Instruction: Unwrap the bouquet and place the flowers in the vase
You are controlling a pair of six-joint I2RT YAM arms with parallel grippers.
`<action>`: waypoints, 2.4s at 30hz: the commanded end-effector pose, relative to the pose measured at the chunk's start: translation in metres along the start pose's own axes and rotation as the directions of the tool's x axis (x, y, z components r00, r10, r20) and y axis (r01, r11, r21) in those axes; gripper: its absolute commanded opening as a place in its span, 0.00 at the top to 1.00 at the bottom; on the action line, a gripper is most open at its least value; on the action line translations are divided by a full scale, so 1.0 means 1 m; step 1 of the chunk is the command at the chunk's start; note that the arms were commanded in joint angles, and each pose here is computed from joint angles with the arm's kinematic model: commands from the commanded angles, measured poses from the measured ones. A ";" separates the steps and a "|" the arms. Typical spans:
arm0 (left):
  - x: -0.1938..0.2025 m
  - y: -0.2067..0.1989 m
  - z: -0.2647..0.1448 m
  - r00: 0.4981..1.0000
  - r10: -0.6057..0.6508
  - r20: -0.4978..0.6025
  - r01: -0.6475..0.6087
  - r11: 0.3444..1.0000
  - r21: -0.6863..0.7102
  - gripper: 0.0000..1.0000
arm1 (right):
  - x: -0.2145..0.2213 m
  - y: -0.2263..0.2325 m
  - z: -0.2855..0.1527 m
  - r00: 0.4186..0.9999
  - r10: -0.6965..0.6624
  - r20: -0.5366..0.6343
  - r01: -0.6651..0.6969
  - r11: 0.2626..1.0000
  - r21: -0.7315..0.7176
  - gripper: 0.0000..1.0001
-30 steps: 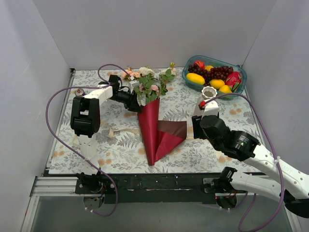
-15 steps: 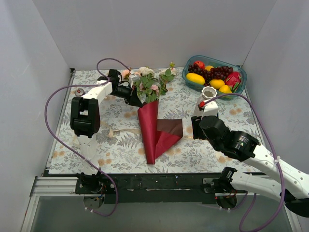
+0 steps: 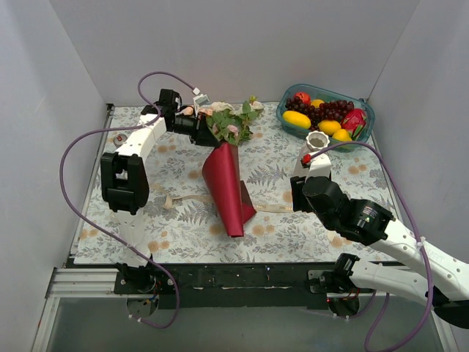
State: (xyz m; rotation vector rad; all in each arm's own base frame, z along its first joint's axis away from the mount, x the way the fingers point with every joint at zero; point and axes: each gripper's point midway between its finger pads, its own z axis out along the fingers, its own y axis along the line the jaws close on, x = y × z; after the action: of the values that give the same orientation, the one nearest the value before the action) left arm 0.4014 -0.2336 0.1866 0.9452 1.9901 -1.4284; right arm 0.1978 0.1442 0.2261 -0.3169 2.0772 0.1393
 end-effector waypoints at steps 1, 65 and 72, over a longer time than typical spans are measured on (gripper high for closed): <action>-0.057 -0.076 -0.017 0.984 0.156 0.091 -0.161 0.986 0.051 0.96 | -0.019 0.001 -0.006 0.996 0.053 0.065 -0.053 0.999 -0.006 0.36; 0.041 -0.075 -0.036 0.969 0.197 -0.150 -0.204 0.978 -0.037 1.00 | -0.016 0.013 -0.015 0.999 0.020 0.042 -0.020 1.000 0.005 0.33; 0.005 -0.103 -0.026 0.972 0.219 -0.086 -0.221 0.975 -0.016 1.00 | -0.012 0.008 -0.021 0.998 0.039 0.041 -0.039 0.999 0.005 0.33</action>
State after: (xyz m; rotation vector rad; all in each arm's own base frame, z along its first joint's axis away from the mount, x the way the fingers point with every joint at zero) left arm 0.3178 -0.2159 0.2094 1.2276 1.9776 -1.2430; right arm 0.1848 0.1540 0.2305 -0.3321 2.0738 0.1296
